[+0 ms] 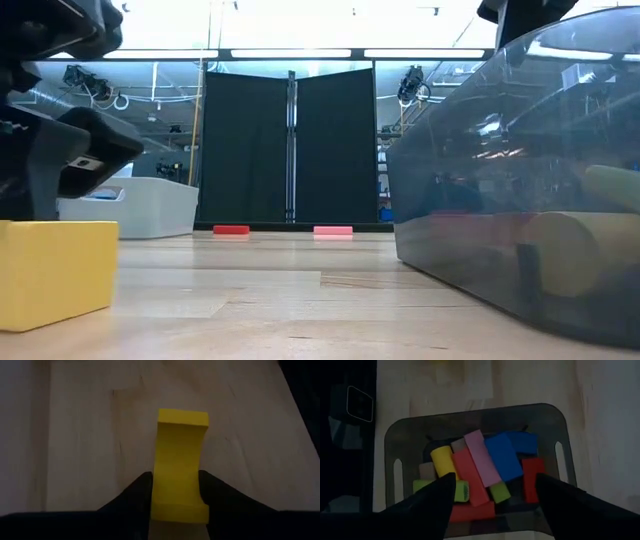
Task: Sort blocks by size
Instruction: Put the yellow arch block into the black bin
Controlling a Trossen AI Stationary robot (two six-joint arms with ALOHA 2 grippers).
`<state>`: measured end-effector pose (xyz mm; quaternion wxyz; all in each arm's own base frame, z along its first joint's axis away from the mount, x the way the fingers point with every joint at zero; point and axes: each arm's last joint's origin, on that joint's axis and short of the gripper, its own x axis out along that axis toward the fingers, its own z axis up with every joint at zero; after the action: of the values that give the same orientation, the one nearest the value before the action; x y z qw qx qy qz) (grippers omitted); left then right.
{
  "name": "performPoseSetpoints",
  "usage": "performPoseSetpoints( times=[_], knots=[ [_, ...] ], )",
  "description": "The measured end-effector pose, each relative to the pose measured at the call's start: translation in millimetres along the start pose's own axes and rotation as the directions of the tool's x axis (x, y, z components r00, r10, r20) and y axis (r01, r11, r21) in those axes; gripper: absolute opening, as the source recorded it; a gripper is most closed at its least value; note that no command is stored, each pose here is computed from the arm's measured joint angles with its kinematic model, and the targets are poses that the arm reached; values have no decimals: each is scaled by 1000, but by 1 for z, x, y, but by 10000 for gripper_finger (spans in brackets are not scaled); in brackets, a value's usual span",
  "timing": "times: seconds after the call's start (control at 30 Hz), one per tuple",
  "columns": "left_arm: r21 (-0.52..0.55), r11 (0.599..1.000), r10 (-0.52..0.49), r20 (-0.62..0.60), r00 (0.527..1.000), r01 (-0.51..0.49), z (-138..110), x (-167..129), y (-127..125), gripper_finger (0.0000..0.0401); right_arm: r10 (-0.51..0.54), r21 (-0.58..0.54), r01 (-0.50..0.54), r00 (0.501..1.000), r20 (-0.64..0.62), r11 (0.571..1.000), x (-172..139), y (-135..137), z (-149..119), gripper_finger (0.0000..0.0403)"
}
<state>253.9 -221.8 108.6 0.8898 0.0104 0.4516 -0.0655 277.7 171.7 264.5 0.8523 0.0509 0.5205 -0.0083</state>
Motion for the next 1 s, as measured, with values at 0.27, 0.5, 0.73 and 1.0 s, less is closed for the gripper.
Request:
performPoseSetpoints(
  times=[0.27, 0.5, 0.73, 1.0],
  knots=[
    [1, 998, 59, 94, 994, -60, 12, 5, 10, 138, -19, 10, 19, 996, 82, 1000, -19, -6, 2, 277],
    [18, 997, 78, 127, 989, -81, 22, 7, 22, 138, -19, 32, 14, 985, 173, 999, -46, -14, 3, 274],
    [52, 991, 112, 210, 971, -126, 39, -7, 32, 138, -19, 35, 11, 970, 243, 999, -66, -21, 2, 259],
    [77, 987, 94, 440, 893, -142, 78, -21, 51, 138, -2, -6, 4, 939, 343, 1000, -86, -25, 4, 252]
  ],
)
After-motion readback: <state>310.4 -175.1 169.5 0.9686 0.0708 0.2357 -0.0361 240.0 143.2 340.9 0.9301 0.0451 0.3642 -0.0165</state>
